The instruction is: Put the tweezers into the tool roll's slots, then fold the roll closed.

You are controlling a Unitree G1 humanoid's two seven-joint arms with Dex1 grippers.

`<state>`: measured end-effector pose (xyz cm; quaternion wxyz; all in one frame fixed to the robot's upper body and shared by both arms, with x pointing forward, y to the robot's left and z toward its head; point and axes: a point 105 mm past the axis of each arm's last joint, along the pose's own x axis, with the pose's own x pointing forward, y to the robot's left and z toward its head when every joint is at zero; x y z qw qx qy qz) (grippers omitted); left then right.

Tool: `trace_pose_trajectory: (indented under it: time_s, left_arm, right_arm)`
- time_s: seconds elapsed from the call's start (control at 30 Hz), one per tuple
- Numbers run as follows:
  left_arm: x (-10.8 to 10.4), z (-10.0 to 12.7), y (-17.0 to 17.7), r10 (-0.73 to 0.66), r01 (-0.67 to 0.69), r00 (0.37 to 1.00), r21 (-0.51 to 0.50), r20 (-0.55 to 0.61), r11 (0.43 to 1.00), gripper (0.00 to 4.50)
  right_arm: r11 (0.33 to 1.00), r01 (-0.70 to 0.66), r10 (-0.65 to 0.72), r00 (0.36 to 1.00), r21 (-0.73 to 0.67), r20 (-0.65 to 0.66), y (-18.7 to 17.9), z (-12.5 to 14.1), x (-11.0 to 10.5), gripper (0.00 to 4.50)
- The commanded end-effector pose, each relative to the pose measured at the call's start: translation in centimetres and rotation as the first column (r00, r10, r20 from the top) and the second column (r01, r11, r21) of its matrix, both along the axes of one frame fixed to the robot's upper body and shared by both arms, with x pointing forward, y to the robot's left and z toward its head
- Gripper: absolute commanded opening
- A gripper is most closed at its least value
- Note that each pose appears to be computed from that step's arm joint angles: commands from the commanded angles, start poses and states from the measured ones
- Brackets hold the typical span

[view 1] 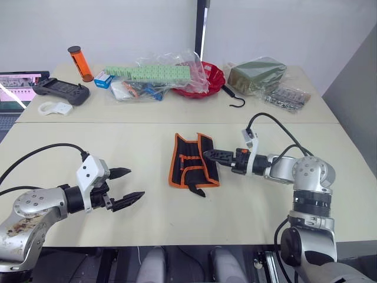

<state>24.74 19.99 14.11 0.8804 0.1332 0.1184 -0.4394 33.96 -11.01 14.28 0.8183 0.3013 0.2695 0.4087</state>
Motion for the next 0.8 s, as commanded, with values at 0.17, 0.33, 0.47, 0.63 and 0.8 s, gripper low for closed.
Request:
trace_pose_trajectory:
  time_s: [0.17,0.33,0.47,0.63,0.8]
  left_arm:
    - [0.4,0.9,-0.5,-0.044,0.044,0.998,0.006,0.036,0.999,4.50]
    - [0.6,1.0,-0.6,-0.051,0.051,0.998,0.007,0.044,0.999,4.50]
    - [0.7,0.8,-0.5,-0.050,0.049,0.998,0.025,0.042,0.998,4.50]
    - [1.1,0.9,-0.6,-0.035,0.035,0.999,0.008,0.041,0.999,4.50]
    - [0.9,0.7,-1.0,-0.044,0.045,0.999,-0.010,0.020,0.999,4.50]
  right_arm:
    - [0.969,0.042,0.039,0.947,-0.245,0.319,-0.6,-0.7,0.1,1.97]
    - [0.948,0.048,0.109,0.882,-0.315,0.459,-0.5,-1.6,0.1,0.25]
    - [0.961,0.074,0.096,0.813,-0.266,0.575,0.1,-0.2,0.3,0.03]
    - [0.933,0.012,0.225,0.762,-0.361,0.607,0.9,-1.8,-0.7,0.03]
    - [0.901,-0.036,0.310,0.749,-0.432,0.585,0.7,-3.9,-1.2,0.03]
